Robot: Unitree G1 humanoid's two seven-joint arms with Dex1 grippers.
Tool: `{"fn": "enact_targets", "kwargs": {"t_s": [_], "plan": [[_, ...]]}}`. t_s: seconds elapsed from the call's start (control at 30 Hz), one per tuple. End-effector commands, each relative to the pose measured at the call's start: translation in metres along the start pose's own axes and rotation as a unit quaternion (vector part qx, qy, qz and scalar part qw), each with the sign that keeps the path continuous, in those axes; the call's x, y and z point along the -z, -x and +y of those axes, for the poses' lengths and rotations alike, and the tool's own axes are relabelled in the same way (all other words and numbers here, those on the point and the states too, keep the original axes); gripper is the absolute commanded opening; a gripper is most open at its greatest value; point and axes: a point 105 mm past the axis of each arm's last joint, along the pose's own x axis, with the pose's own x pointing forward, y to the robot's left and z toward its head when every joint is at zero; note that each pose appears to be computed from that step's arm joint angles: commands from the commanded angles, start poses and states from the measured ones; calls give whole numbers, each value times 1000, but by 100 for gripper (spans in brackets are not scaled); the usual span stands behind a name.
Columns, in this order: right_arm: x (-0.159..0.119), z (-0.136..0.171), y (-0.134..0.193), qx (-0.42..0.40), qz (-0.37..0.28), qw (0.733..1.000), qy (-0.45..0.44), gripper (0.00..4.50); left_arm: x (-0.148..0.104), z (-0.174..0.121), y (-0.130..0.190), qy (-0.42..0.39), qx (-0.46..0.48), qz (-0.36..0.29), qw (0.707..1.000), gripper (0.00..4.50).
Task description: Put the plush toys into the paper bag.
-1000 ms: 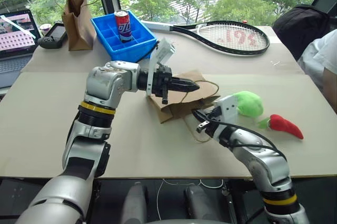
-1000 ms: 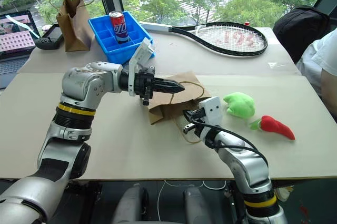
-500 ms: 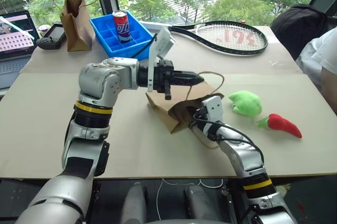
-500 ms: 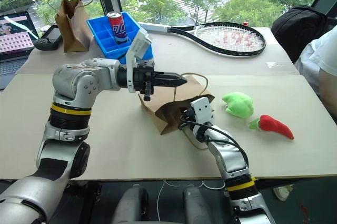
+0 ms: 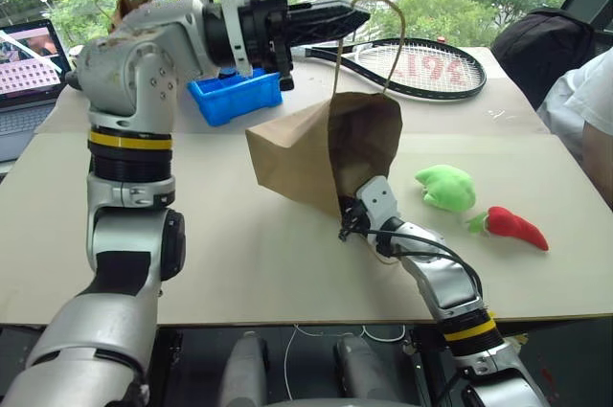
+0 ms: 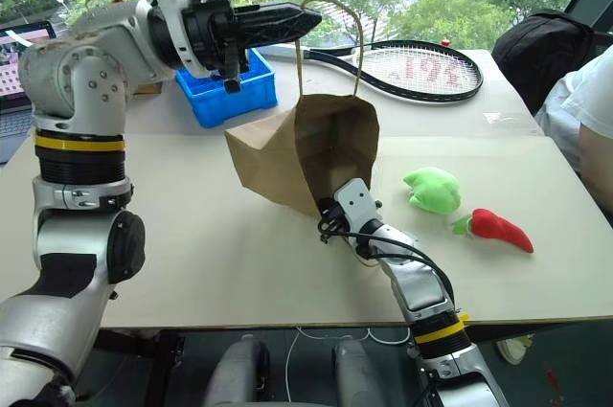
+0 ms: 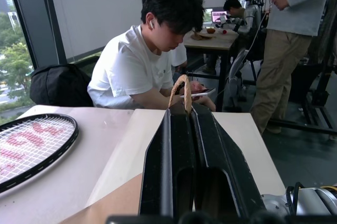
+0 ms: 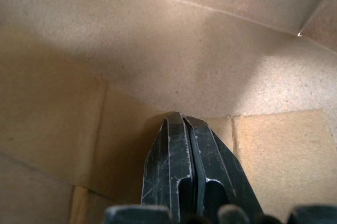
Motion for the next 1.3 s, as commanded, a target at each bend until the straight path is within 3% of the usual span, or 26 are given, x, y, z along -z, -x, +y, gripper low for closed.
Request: {"fn": "enact_targets", "kwargs": {"t_s": [0.03,0.13,0.37,0.4,0.53,0.67,0.7,0.77,0.83,1.0,1.1,1.2,1.3], "plan": [[27,9,4,-17,57,998,-13,3,-32,-14,-4,-47,28,-35,998,0],[16,6,5,-15,42,999,-9,3,-9,-9,-3,-31,16,-10,999,0],[-42,-14,20,12,-52,995,-80,3,32,-13,1,8,-2,21,1000,0],[-50,-17,24,17,-63,994,-84,59,34,-12,2,13,-9,19,1000,0],[-74,-23,44,12,-87,992,-94,170,38,-13,5,25,-19,16,999,0],[-97,-33,68,1,-99,990,-99,308,40,-14,6,38,-27,11,999,0],[-101,-36,74,-2,-98,990,-98,359,40,-14,6,43,-31,8,999,0],[-107,-49,86,9,-84,993,-88,421,39,-18,7,55,-30,2,998,0],[-109,-79,103,60,-56,995,-63,436,38,-21,10,70,-33,-4,997,0],[-87,-154,133,219,14,975,-39,436,41,-24,13,81,-40,-1,996,0],[-65,-167,130,245,35,967,-63,436,40,-25,13,85,-43,-5,995,0],[-20,-163,118,234,81,962,-119,436,38,-27,11,90,-44,-14,995,0],[3,-157,113,225,107,959,-136,436,37,-27,9,102,-54,-23,993,0]]}}
